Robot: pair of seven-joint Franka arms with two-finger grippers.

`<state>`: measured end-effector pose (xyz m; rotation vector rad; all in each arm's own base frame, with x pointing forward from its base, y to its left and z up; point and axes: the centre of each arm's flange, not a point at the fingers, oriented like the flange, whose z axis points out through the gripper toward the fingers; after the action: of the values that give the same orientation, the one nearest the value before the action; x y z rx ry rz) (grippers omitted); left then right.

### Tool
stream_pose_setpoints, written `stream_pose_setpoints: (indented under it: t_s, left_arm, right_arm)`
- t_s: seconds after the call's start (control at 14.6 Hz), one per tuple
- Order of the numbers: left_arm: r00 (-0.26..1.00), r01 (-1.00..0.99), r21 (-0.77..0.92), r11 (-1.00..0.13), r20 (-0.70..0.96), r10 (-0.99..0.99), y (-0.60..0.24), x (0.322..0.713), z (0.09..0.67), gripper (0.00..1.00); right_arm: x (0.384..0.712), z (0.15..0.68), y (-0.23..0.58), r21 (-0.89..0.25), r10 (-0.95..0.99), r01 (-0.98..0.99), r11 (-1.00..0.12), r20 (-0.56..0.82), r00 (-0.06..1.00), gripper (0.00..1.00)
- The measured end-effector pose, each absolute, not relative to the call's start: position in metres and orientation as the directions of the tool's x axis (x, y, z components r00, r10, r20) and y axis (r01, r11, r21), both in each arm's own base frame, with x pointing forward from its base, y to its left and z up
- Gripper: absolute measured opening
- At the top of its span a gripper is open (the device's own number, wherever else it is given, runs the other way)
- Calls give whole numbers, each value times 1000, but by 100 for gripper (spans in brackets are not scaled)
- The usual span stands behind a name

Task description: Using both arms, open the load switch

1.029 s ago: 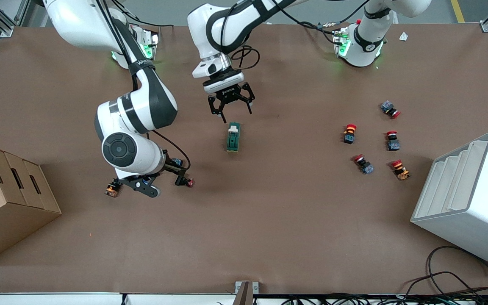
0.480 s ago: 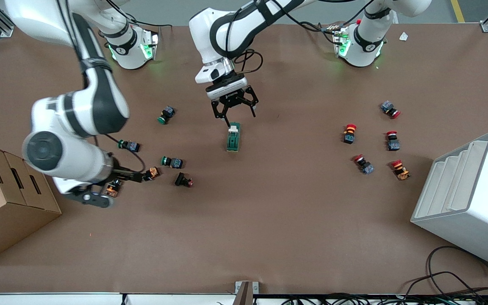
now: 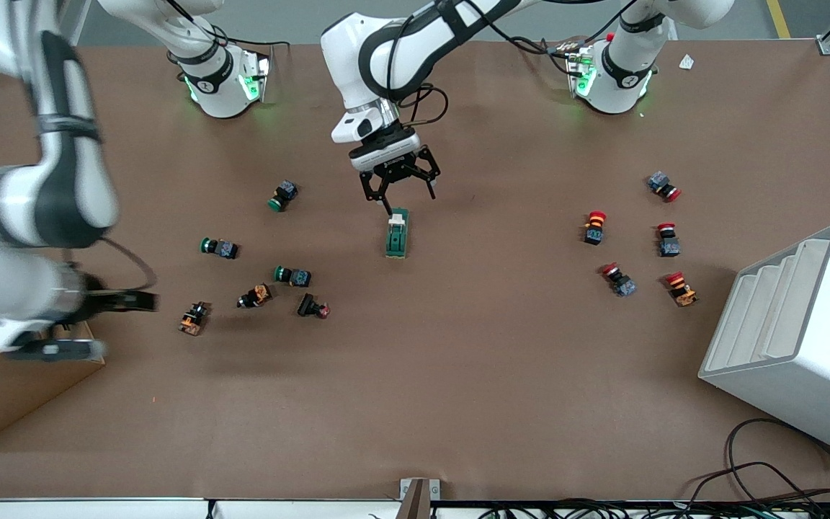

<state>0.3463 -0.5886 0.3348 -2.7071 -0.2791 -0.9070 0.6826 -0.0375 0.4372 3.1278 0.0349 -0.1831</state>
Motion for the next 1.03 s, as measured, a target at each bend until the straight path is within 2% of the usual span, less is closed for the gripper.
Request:
stream_pose_setpoints:
  t_s: [0.21,0.55,0.75,1.03]
  left_arm:
    - [823,260,-197,-945,557,110,-571,384,373,100]
    - [878,247,-175,-953,456,144,-513,458,450,100]
    - [905,234,-152,-960,395,158,-454,506,496,100]
    - [935,197,-88,-976,315,161,-360,558,559,100]
  right_arm:
    - [681,453,-81,2,14,15,-1000,-88,996,100]
    - [683,463,-63,-7,39,39,-999,-82,996,100]
    - [678,474,-58,-15,46,44,-999,-106,993,100]
    - [658,520,-58,-16,32,31,-999,-113,993,100]
